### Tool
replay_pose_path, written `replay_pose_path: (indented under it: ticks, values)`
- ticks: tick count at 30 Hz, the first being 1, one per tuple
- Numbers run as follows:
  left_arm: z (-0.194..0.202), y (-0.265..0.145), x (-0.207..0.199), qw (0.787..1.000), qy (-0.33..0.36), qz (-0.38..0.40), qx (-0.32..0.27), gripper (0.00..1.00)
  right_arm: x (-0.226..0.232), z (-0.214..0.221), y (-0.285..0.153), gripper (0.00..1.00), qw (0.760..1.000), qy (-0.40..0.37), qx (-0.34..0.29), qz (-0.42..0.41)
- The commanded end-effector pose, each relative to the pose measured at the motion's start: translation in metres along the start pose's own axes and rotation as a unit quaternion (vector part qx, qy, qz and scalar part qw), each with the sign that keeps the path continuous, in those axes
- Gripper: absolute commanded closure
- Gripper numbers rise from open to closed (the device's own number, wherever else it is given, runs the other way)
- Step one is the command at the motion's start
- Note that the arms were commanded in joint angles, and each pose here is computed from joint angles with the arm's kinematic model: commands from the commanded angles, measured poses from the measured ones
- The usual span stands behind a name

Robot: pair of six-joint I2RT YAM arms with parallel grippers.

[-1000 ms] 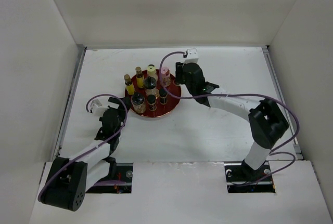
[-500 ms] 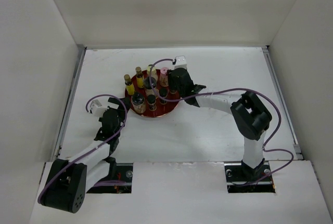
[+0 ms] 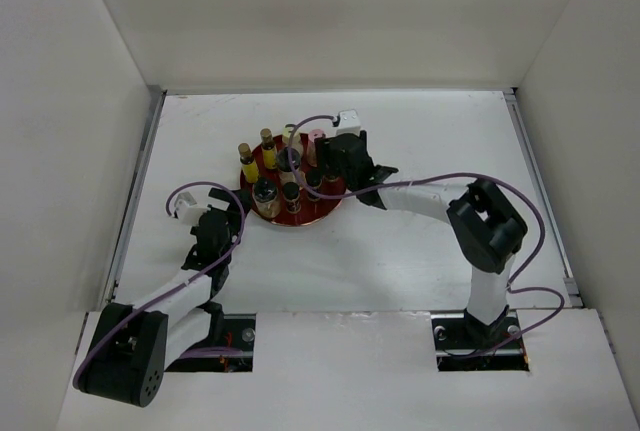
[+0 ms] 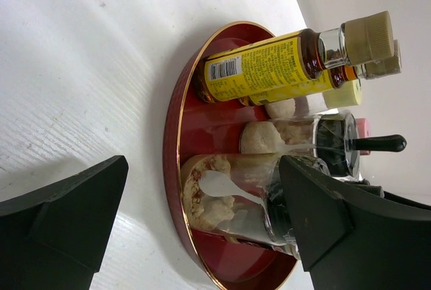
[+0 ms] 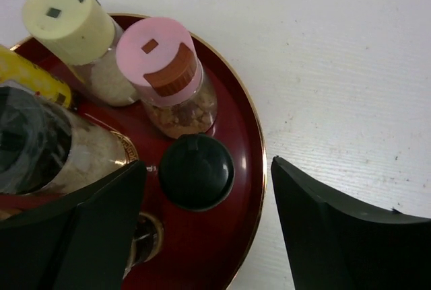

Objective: Organize the condiment bottles

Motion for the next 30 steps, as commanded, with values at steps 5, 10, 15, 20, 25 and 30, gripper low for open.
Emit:
replay_pose_path:
  ticks: [5, 10, 15, 20, 25, 30]
  values:
    - [-0.013, 0.008, -0.009, 1.0, 0.004, 0.003, -0.021, 0.0, 0.02, -0.069, -0.061, 0.09, 0.991, 0.053, -0.102, -0.063]
    - [-0.013, 0.012, -0.009, 1.0, 0.019, -0.001, -0.009, 0.0, -0.005, -0.088, -0.1, 0.0, 0.984, 0.078, -0.158, -0.032]
    - [-0.027, 0.004, -0.022, 0.999, 0.036, 0.013, -0.003, 0.0, -0.048, -0.079, -0.119, 0.0, 0.98, 0.085, -0.175, 0.035]
    - [-0.049, -0.008, -0.035, 0.998, 0.054, 0.018, -0.028, 0.0, -0.083, -0.044, -0.118, 0.0, 0.972, 0.123, -0.177, 0.091]
    - [-0.07, -0.019, -0.043, 0.995, 0.092, -0.024, -0.035, 0.0, -0.095, -0.023, -0.117, 0.0, 0.963, 0.142, -0.192, 0.122]
    - [-0.075, -0.022, -0.037, 0.991, 0.104, -0.087, -0.019, 0.0, -0.102, -0.011, -0.116, 0.0, 0.958, 0.153, -0.201, 0.134]
Point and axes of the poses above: each gripper's point midway between its finger pads, its own y axis out along the fingers, its own x axis along the line the jaws close on, z = x × y, the point moved 7 cm from there along -y, back along the fingers, and after that the axes turned 8 degrees about y, right-handed, at the moved point
